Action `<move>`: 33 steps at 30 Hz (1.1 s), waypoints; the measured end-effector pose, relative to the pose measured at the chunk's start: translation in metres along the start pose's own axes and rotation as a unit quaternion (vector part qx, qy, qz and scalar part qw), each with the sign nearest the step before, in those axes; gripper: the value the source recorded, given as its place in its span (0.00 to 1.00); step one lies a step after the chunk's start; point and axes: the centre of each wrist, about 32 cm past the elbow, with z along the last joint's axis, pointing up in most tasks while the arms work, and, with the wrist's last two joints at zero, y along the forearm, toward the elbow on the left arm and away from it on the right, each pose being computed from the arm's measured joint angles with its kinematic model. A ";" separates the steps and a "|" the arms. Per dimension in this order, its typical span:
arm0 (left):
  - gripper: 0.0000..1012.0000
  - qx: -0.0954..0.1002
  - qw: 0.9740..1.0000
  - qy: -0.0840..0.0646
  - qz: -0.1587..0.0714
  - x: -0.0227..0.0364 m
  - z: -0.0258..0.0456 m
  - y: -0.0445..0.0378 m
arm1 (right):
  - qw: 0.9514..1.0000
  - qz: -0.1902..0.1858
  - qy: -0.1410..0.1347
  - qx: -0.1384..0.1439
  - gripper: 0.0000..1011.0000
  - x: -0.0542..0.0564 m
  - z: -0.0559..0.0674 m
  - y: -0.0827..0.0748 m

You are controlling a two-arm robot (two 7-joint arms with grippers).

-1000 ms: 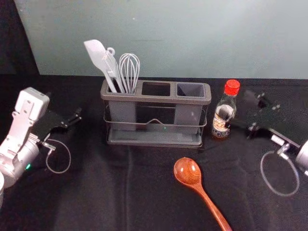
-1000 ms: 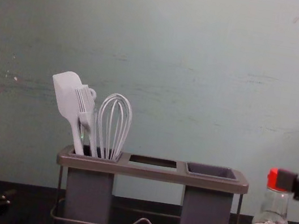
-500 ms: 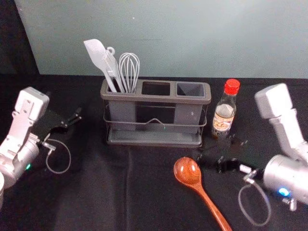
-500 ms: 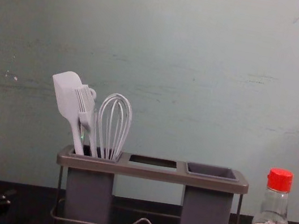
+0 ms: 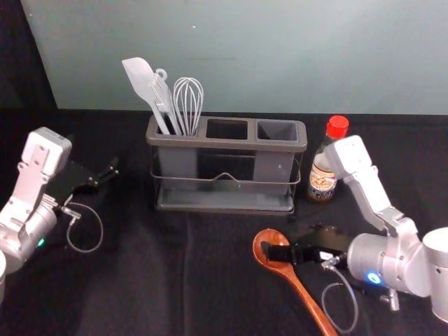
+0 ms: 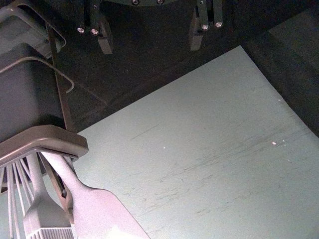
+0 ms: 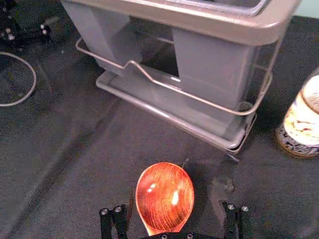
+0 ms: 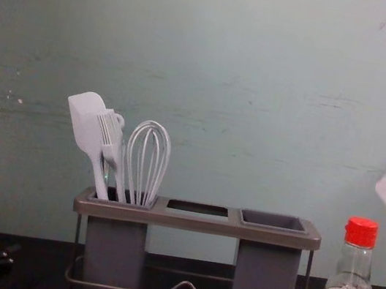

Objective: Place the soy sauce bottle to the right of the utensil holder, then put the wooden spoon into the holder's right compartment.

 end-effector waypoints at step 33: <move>0.99 0.000 1.000 0.000 0.000 0.0000 0.0000 0.0000 | 0.997 -0.005 -0.067 -0.035 0.99 -0.016 0.006 0.033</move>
